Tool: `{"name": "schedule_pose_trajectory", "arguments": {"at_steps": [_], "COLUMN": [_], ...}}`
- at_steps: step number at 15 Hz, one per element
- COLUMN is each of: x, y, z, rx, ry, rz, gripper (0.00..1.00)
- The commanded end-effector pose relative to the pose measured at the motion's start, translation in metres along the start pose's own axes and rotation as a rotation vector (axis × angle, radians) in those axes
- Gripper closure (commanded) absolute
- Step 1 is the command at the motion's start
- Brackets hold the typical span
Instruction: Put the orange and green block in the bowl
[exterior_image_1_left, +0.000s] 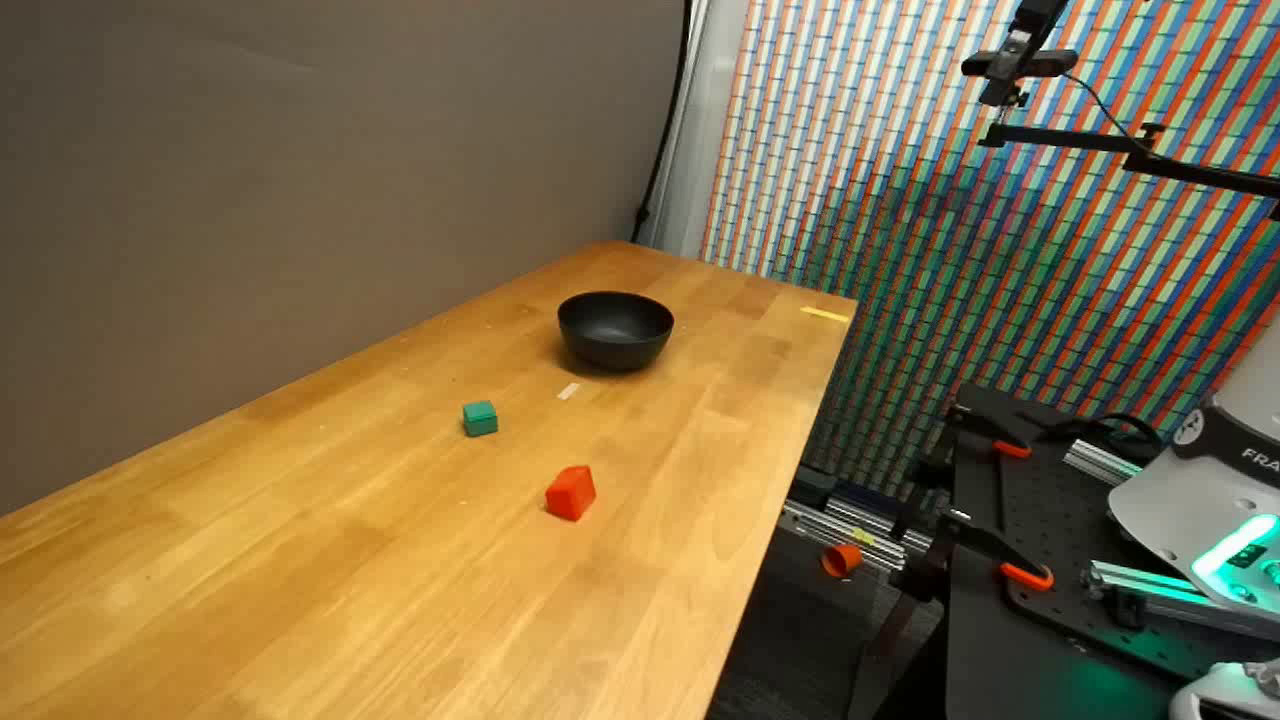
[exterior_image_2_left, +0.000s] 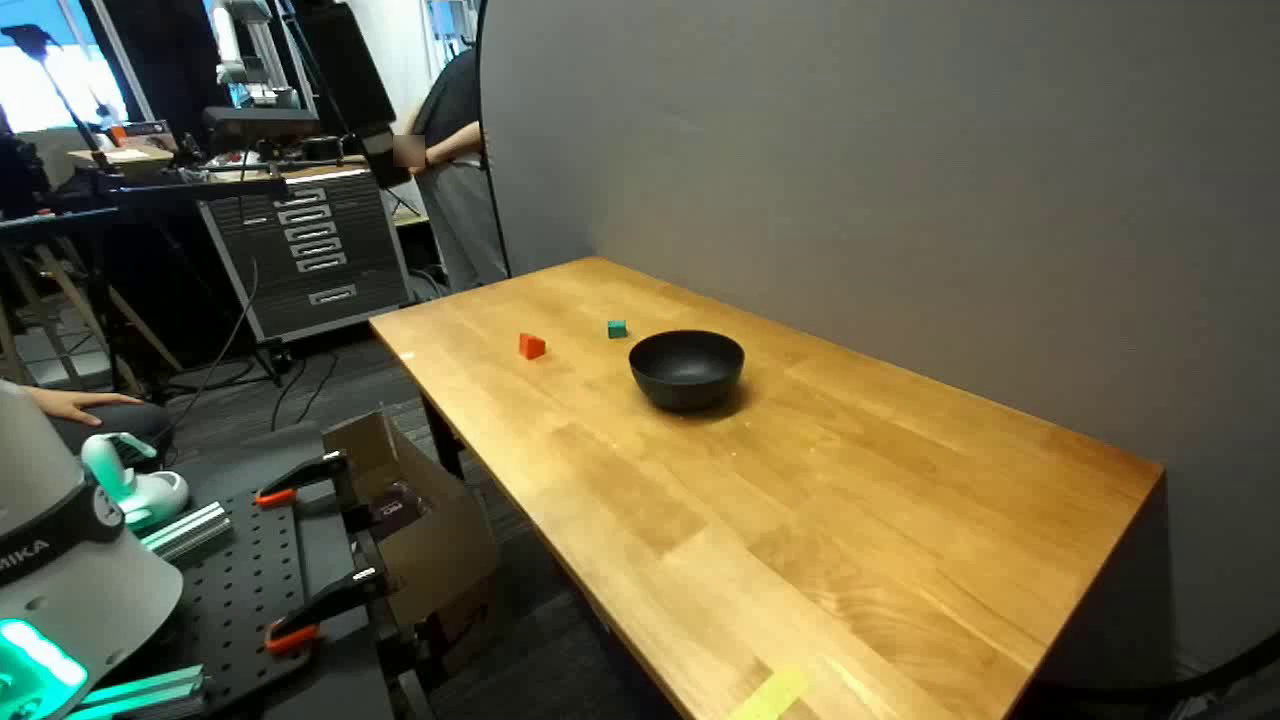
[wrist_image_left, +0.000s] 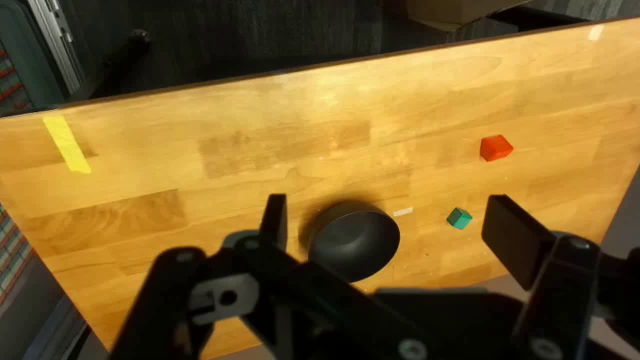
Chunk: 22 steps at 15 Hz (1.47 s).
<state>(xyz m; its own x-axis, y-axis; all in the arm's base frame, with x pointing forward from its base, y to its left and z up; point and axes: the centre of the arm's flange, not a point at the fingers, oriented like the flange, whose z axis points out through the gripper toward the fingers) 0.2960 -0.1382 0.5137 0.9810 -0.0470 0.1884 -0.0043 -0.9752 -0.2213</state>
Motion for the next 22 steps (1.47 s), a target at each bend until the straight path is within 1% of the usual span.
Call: {"name": "schedule_pose_trajectory", "arguments": {"at_steps": [1,4,5,7,9,12,15,16,19,20,22], "x": [0.0,0.0,0.014,0.049,0.062,0.08,0.092,0.094,0.106,0.111,0.125], "y": [0.0,0.0,-0.006,-0.041,-0.074,-0.13,-0.184,-0.199,-0.237,-0.249,-0.269], "z": [-0.001,-0.004,0.005,0.043,0.077,0.143,0.211,0.235,0.301,0.322,0.36], "rx": [-0.001,-0.002,0.01,-0.01,-0.021,-0.018,-0.022,-0.039,-0.084,-0.094,-0.129], "ry": [0.003,0.009,-0.012,-0.079,-0.156,-0.288,-0.383,-0.405,-0.429,-0.426,-0.387], "rz": [0.0,-0.001,-0.011,-0.056,-0.142,-0.282,-0.373,-0.398,-0.459,-0.473,-0.484], "gripper": [0.0,0.0,0.0,0.0,0.0,0.0,0.0,0.0,0.0,0.0,0.0]}}
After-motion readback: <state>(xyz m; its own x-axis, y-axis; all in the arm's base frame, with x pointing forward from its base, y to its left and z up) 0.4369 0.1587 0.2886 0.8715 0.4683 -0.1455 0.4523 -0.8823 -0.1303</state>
